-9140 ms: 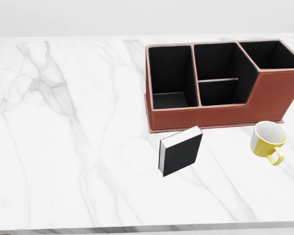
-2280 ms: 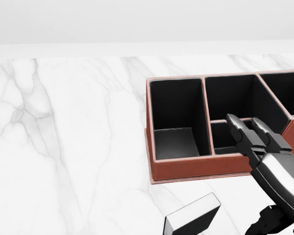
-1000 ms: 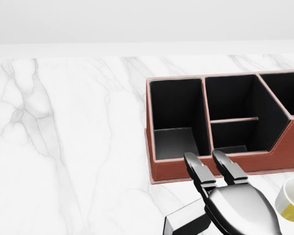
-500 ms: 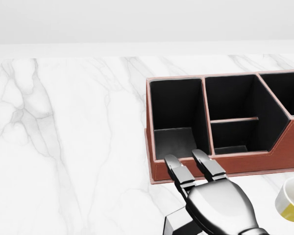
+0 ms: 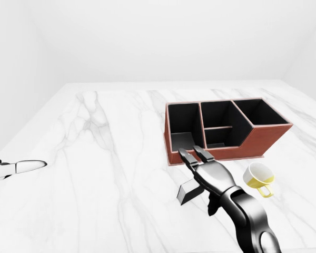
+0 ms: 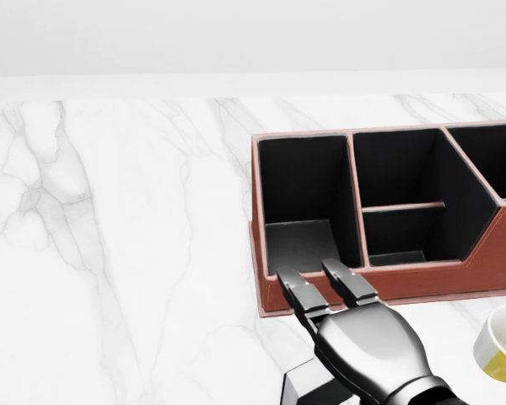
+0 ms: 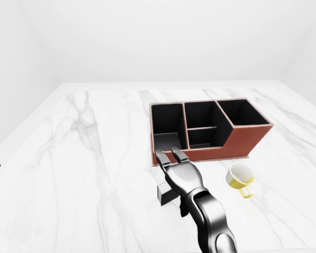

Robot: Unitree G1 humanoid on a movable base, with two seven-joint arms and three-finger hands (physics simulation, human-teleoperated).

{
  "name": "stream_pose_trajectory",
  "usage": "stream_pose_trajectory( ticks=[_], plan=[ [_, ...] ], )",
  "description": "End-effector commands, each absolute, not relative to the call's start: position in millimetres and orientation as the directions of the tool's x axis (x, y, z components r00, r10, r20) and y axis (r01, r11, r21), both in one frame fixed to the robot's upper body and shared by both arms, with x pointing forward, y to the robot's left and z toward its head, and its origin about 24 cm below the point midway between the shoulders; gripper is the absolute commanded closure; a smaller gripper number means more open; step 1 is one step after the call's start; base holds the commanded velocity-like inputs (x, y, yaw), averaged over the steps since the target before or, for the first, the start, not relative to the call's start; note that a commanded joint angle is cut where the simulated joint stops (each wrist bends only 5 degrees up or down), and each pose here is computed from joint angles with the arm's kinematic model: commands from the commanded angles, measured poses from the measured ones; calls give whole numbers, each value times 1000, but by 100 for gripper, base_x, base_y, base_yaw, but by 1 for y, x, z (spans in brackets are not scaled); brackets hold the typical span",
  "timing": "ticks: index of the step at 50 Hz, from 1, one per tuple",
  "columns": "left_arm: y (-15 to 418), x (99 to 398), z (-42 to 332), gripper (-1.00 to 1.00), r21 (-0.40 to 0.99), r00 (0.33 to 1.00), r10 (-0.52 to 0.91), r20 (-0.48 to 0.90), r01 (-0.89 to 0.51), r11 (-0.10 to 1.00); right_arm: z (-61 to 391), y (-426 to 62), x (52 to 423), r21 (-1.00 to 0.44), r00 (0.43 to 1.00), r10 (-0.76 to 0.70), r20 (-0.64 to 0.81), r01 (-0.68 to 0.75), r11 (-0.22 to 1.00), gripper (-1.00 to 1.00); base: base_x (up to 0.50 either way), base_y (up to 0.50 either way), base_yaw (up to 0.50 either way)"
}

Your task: Pick up the book and place it in the caddy.

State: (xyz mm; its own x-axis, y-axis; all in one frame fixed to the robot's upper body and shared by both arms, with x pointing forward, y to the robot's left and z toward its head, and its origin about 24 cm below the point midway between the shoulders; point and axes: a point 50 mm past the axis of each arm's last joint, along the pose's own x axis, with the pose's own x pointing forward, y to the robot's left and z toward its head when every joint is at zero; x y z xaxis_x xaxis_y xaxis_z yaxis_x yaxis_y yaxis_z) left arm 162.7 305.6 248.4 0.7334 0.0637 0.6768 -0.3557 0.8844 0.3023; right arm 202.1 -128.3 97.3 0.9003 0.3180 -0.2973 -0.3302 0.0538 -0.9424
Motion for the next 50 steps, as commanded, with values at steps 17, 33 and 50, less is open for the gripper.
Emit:
stream_pose_trajectory(
  ticks=[17,33,50],
  plan=[
    [306,162,249,-100,300,731,64,680,-357,885,93,-125,217,-940,893,320,-318,-342,20,-100,0,0,0],
    [306,163,248,-100,299,733,66,677,-356,886,84,-133,216,-926,888,288,-359,-378,12,-100,0,0,0],
    [306,162,250,-100,301,728,63,682,-358,884,77,-125,211,-916,874,295,-385,-400,-10,-100,0,0,0]
  ],
)
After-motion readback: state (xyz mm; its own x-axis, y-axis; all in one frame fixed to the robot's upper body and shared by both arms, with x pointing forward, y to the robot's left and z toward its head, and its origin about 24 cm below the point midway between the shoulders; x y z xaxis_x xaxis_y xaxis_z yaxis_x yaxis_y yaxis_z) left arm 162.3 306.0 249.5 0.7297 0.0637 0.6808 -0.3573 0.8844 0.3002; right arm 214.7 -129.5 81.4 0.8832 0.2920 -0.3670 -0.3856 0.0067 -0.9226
